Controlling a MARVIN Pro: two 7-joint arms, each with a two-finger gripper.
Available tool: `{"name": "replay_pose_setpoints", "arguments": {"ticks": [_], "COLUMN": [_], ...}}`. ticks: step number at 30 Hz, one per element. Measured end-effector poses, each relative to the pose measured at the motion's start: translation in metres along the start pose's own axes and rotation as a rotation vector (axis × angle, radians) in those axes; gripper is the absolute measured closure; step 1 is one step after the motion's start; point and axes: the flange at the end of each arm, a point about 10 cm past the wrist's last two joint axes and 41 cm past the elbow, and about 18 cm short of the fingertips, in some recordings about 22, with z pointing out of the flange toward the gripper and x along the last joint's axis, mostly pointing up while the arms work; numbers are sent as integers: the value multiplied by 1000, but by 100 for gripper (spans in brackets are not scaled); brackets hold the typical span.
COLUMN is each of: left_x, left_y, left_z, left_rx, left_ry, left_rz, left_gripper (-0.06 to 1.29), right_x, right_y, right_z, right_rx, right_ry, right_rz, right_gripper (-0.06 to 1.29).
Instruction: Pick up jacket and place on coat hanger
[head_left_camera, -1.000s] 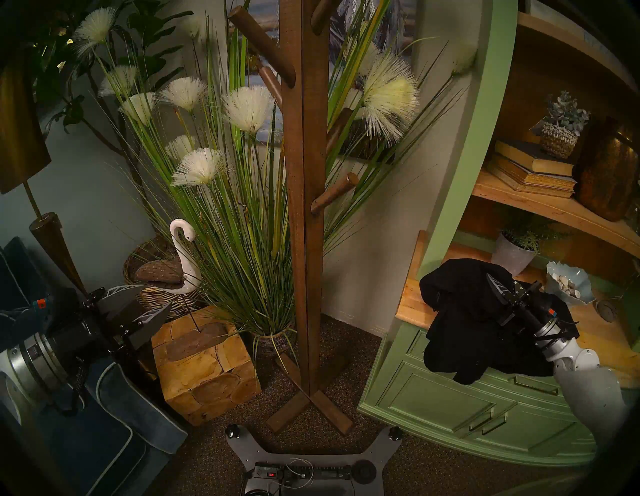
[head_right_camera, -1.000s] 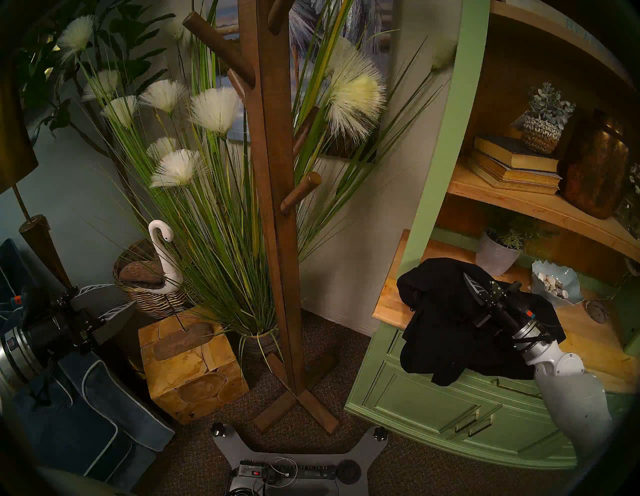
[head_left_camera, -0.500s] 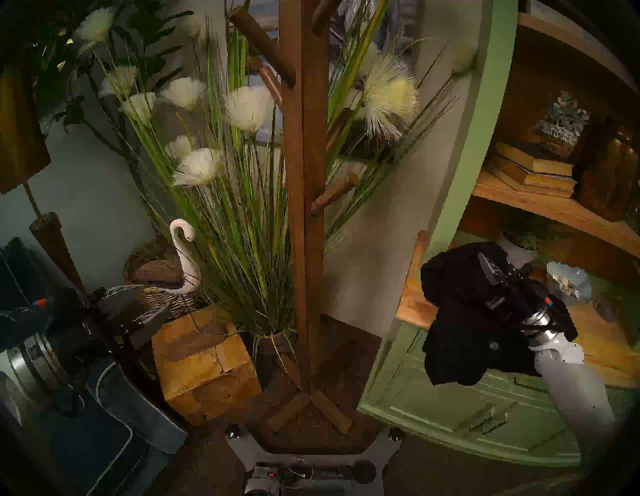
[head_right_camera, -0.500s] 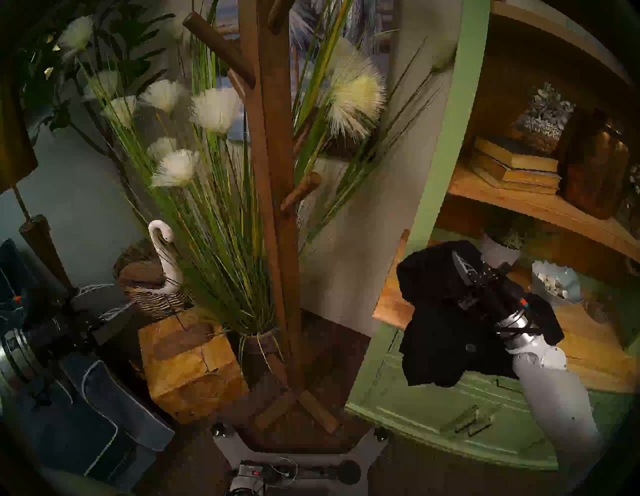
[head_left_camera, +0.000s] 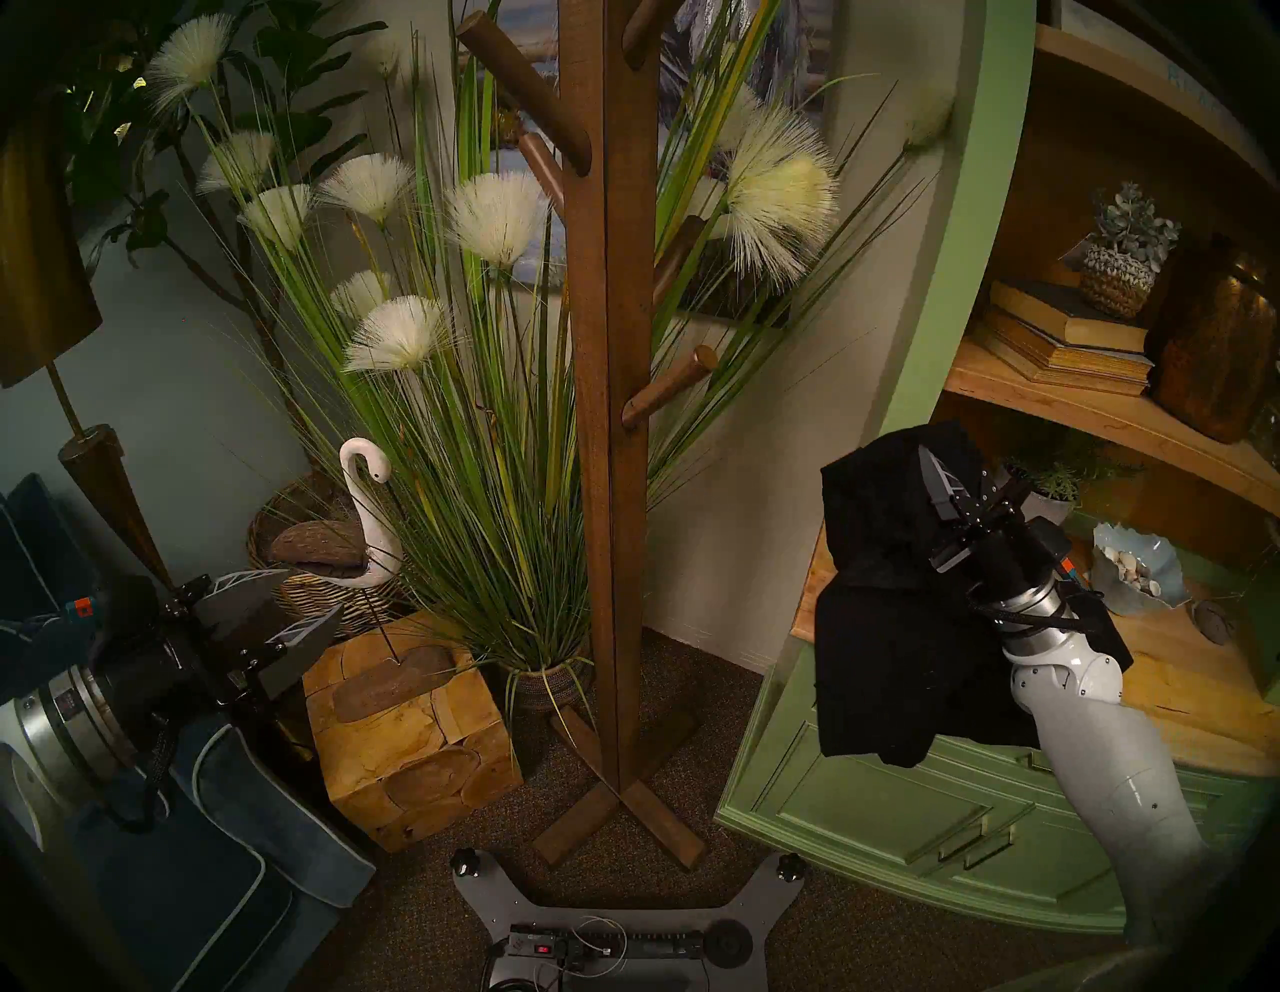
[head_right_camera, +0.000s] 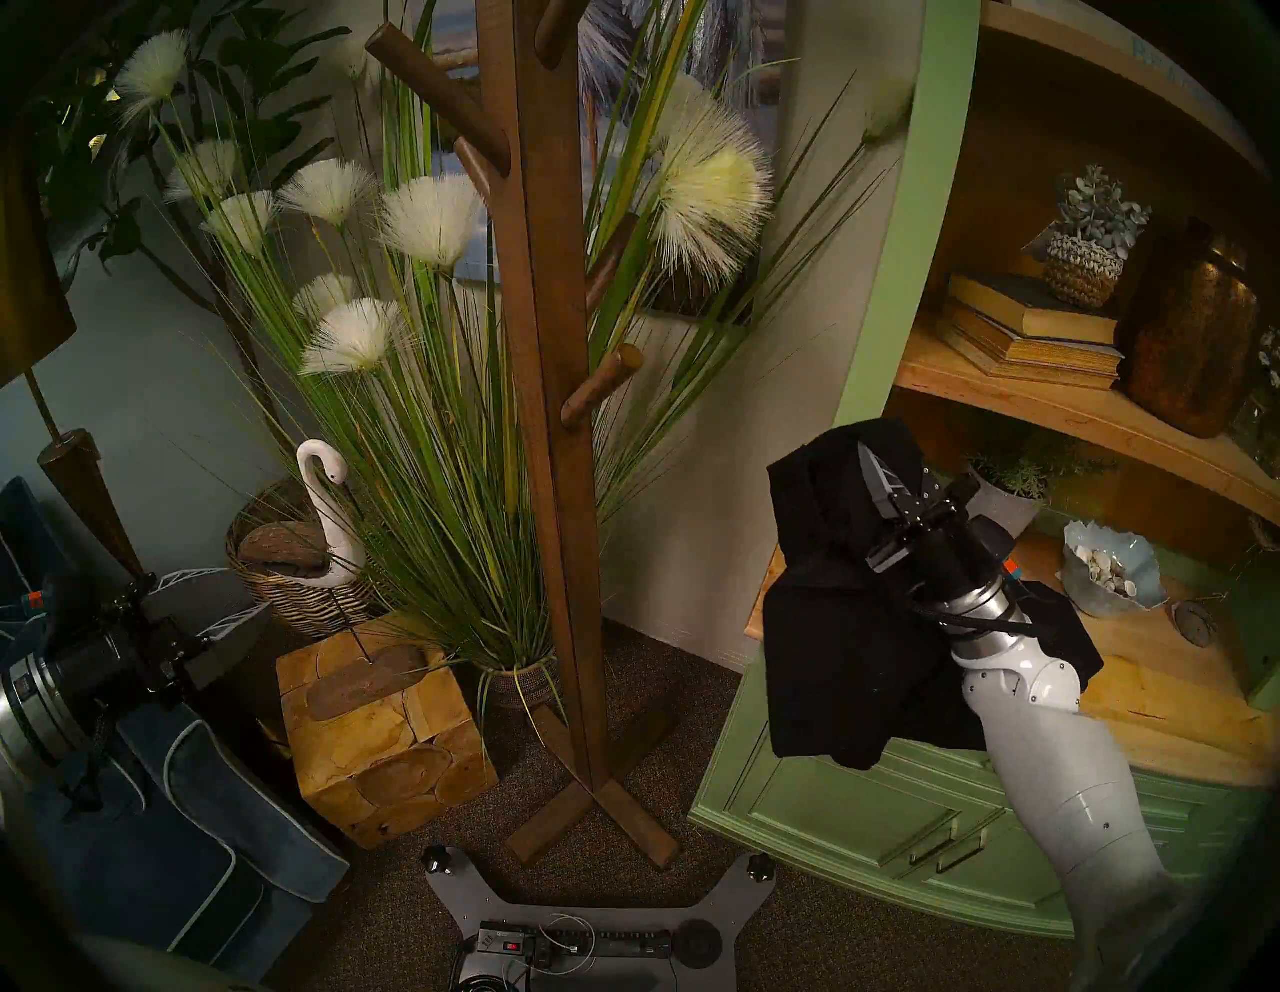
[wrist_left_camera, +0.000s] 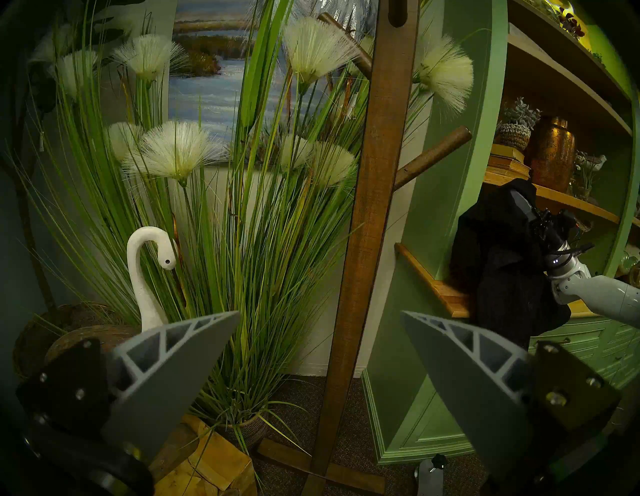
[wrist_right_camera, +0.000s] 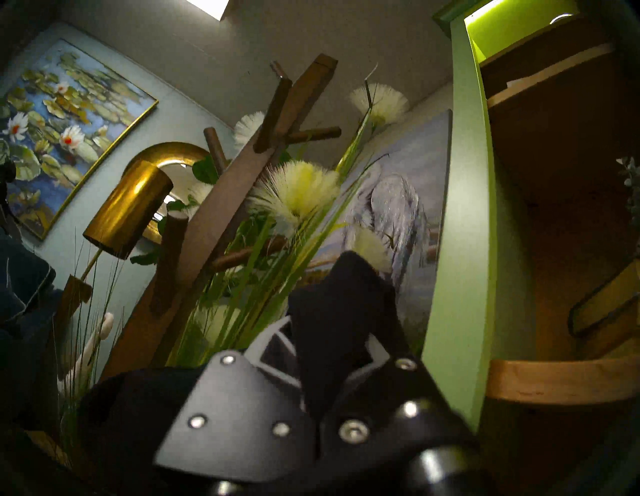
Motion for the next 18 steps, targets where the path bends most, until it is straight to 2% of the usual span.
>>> {"name": "replay_pose_setpoints", "arguments": {"ticks": [18], "left_x": [0], "left_y": [0], "left_z": [0], "left_rx": [0], "left_ry": [0], "left_rz": [0], "left_gripper": [-3], "right_x": [18], "right_y": [-16], "right_z": [74], "right_rx": [8], "right_ry": [209], "right_rz": [-1], "right_gripper": [124]}}
